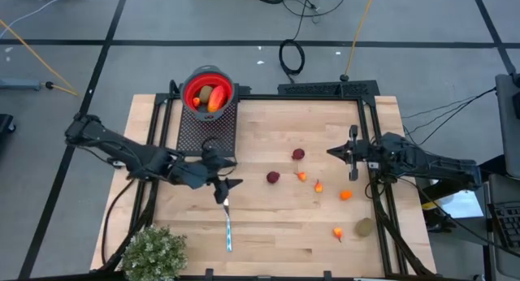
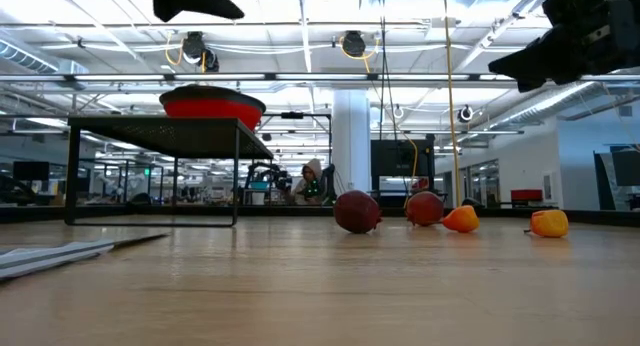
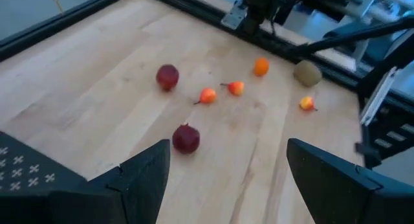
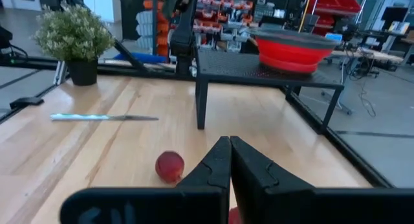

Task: Pick & Place Fruit
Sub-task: Put the pomegranate into the red strainer bowl on the shelf

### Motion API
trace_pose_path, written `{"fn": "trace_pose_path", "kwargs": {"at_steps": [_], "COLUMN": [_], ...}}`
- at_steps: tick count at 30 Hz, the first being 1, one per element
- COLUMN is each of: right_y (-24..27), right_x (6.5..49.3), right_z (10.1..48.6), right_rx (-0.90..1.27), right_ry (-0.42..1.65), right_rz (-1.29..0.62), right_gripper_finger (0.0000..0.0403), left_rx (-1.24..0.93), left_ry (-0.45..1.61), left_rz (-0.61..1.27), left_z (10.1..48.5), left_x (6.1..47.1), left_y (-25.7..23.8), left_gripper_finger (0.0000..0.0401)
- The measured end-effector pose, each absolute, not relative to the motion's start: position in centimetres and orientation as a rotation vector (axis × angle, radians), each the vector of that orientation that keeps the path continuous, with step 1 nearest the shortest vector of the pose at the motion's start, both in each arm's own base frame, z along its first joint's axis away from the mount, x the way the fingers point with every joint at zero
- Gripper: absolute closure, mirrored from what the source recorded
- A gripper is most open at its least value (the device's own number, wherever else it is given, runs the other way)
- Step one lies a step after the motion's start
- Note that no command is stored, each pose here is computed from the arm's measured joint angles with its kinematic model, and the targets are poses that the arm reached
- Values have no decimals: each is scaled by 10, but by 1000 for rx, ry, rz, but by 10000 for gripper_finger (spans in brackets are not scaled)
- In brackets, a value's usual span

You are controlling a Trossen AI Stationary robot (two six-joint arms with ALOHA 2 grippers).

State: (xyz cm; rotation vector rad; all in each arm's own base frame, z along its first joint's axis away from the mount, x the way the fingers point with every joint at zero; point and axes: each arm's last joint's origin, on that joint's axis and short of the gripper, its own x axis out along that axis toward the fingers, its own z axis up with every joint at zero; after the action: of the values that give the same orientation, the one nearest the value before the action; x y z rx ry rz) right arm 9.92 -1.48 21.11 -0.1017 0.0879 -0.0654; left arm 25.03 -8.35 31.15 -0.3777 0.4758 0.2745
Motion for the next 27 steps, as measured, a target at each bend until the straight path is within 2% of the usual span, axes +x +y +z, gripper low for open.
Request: {"fn": "trace_pose_path", "kwargs": {"at_steps": [20,27], "right_y": [-19,-18], "right_x": [141,159], "right_z": [214,233], "right_rx": [-19,-19], "right_ry": [59,79], "right_rz": [-49,-42], "right_gripper_finger": [403,403], "left_rx": [-334,-293], "left_ry": [393,370], "left_rz": [145,103], "left_z": [291,283], "left_x": [173,154], "left_y": [-55,-49], "left_gripper_finger": [91,91]}}
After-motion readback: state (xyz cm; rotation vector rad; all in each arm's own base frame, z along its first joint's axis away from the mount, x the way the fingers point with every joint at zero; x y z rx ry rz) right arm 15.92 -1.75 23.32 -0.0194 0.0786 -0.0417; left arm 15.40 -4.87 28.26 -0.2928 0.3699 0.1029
